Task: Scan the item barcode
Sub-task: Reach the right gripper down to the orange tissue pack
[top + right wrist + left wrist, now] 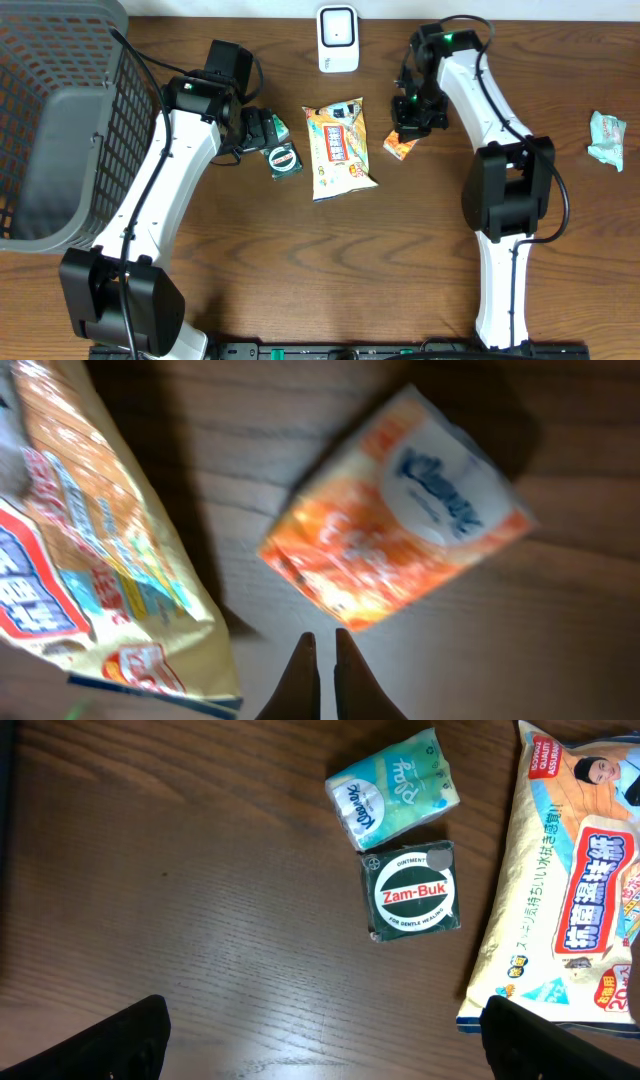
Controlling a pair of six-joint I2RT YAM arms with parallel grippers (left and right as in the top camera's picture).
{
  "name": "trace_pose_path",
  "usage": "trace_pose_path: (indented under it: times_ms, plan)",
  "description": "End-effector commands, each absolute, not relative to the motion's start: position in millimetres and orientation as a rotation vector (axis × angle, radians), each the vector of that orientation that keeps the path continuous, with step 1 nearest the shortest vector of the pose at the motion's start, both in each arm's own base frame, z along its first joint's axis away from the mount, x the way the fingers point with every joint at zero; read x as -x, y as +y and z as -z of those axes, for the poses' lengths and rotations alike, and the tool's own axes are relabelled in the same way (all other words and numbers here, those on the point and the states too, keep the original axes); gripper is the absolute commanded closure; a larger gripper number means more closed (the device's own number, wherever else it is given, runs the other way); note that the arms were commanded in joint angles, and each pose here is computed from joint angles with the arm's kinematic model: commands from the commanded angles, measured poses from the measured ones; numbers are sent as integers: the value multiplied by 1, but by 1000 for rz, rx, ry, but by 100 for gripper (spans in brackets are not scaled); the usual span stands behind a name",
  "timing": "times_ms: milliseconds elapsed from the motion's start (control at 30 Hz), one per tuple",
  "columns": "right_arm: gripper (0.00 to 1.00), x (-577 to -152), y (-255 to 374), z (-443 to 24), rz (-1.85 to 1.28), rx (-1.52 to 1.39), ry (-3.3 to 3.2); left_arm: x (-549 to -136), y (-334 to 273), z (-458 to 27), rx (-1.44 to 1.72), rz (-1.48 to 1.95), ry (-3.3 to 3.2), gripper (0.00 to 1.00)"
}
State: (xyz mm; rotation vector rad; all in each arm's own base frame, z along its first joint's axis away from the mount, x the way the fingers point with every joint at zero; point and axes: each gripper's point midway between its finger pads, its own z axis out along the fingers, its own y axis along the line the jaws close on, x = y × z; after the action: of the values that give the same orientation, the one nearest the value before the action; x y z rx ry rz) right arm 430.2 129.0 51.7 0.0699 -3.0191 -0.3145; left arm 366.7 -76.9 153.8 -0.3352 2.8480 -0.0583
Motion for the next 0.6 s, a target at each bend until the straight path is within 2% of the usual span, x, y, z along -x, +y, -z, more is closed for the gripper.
trace_pose_path:
  times_ms: [0,233,433,567]
  plan:
    - [99,-434,129,-59,275,-23,-3062,-368,-74,-157,332,44,2839,2]
    - [99,-430,133,-32,248,-1,-3059,-368,-74,-157,332,44,2839,2]
    - [99,-425,100,-21,-36,96,-3063,-368,-74,-157,332,44,2839,2]
    - [99,-430,67,-39,-306,138,-3085,-368,-74,-157,332,44,2839,2]
